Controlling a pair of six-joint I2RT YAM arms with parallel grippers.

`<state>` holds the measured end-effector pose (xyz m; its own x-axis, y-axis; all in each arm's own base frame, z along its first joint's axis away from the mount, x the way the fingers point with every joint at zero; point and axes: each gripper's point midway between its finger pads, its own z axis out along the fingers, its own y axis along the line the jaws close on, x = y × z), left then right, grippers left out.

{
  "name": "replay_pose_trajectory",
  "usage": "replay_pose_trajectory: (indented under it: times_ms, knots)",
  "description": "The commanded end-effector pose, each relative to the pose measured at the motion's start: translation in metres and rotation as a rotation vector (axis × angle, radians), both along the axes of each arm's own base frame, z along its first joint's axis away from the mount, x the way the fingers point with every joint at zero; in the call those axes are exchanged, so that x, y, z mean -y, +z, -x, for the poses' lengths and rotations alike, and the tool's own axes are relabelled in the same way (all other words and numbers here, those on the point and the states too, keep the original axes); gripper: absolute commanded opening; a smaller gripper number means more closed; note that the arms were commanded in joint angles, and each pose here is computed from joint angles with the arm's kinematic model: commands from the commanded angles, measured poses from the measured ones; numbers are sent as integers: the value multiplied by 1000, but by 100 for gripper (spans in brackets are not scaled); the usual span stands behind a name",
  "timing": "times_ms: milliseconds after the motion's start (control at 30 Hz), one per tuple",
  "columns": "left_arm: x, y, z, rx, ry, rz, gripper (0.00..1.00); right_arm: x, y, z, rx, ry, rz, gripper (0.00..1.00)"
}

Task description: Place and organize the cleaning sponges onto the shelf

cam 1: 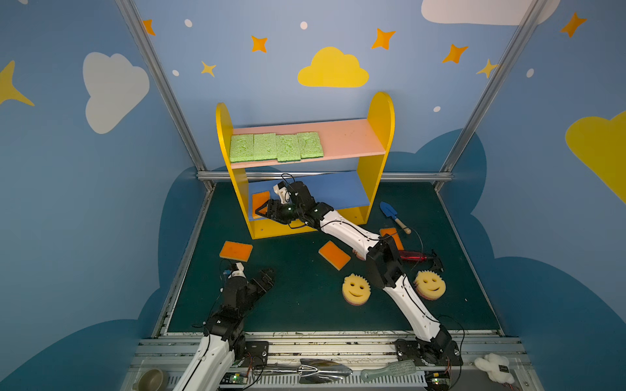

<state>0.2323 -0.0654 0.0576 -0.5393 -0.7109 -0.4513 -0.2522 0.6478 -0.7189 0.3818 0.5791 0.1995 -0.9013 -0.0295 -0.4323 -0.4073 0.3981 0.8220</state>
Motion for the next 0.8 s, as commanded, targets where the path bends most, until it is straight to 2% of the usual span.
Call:
replay_pose_trajectory:
  times_ms: [0,267,600,667,767]
  knots:
    - [4,15,-7,44,-22,0,100,13,9,7,52,-2,87,76]
    - [5,17,-11,36,-29,-4,99,25,19,7,139,-10,148,78]
    - [7,13,-11,18,-39,-4,99,32,15,7,123,-10,149,77]
    - [7,13,-10,18,-39,-4,99,34,18,6,109,-13,122,73]
    - [6,14,-10,22,-36,-6,99,37,24,6,85,-24,76,62]
